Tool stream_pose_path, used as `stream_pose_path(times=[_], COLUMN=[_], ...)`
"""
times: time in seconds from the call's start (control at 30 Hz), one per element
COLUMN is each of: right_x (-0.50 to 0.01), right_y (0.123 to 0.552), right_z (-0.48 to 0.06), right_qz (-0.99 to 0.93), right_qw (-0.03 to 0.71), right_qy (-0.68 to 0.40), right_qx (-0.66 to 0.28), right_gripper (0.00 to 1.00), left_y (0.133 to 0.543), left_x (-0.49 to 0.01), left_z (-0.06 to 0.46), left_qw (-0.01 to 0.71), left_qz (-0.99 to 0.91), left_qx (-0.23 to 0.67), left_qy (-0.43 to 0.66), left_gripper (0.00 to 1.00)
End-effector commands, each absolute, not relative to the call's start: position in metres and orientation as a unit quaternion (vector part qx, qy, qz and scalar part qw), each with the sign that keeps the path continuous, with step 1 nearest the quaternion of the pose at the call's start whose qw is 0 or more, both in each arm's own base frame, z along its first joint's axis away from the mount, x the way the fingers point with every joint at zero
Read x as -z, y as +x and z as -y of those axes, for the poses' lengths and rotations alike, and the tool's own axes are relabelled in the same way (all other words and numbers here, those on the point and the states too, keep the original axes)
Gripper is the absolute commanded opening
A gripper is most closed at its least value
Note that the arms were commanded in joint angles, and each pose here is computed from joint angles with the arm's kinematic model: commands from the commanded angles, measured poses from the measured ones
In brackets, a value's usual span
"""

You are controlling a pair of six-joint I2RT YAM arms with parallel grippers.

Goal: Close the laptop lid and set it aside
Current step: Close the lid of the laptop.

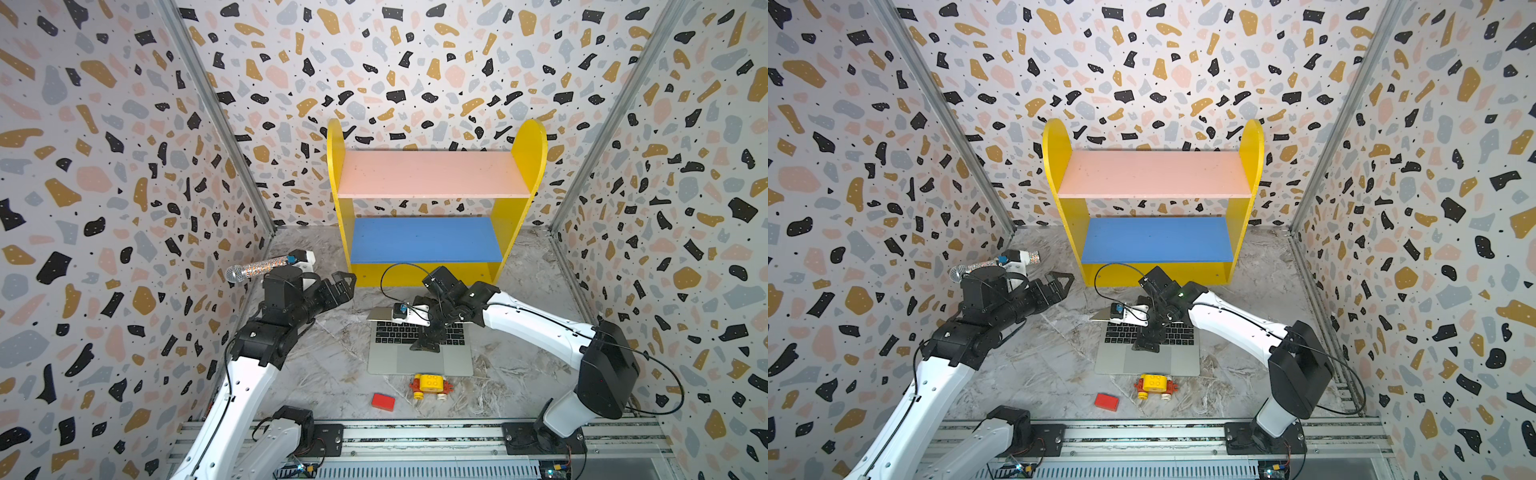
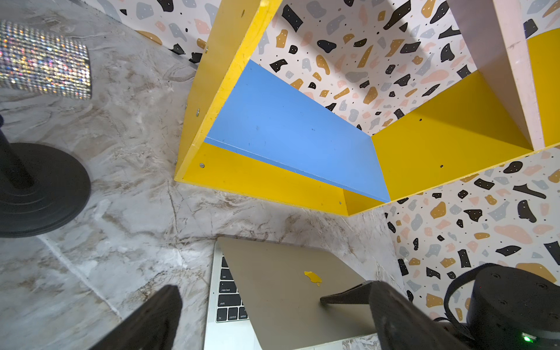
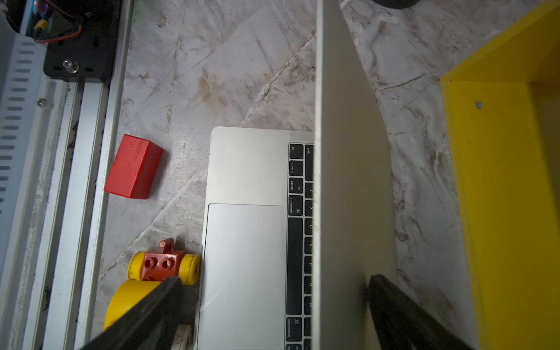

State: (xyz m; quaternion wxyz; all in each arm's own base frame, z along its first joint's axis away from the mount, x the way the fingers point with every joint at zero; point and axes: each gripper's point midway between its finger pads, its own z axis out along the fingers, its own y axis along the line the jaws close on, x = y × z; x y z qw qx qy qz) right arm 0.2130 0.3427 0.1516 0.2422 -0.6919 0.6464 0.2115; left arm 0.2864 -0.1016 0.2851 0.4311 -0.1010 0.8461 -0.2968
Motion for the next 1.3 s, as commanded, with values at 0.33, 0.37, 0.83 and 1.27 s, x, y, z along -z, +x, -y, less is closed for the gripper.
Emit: stream_pose_path(times=[0.33,0.37,0.83,1.27], right_x=[-0.124,-0.123,-0.124,-0.117], right_y=[0.187,0.186,0.176,0.172], right_z=[-0.335,-0.335,-0.339,-0.337], right_qz=[-0.673,-0.673,-0.678,-0.688], right_qw=[0.172,0.17,0.153,0.134], right_qy=[-0.677,-0.677,-0.663,-0.654], right_qx=[-0.241,-0.244,-0.279,-0.282], right_gripper=[1.0,1.0,1.0,1.0], left_y=[0.288,0.288,0.288,0.289], left_x=[-0.291,-0.291,-0.292,-0.292], left_z=[0.103,0.103,0.103,0.103], left_qw=[0.442,0.443,0.444,0.443], left_qz=[-0.837,-0.837,-0.837,-0.837], left_qx=[0.306,0.306,0.306,0.307], left_qy=[-0.096,-0.095,-0.095,-0.096], left_gripper=[1.0,1.0,1.0,1.0])
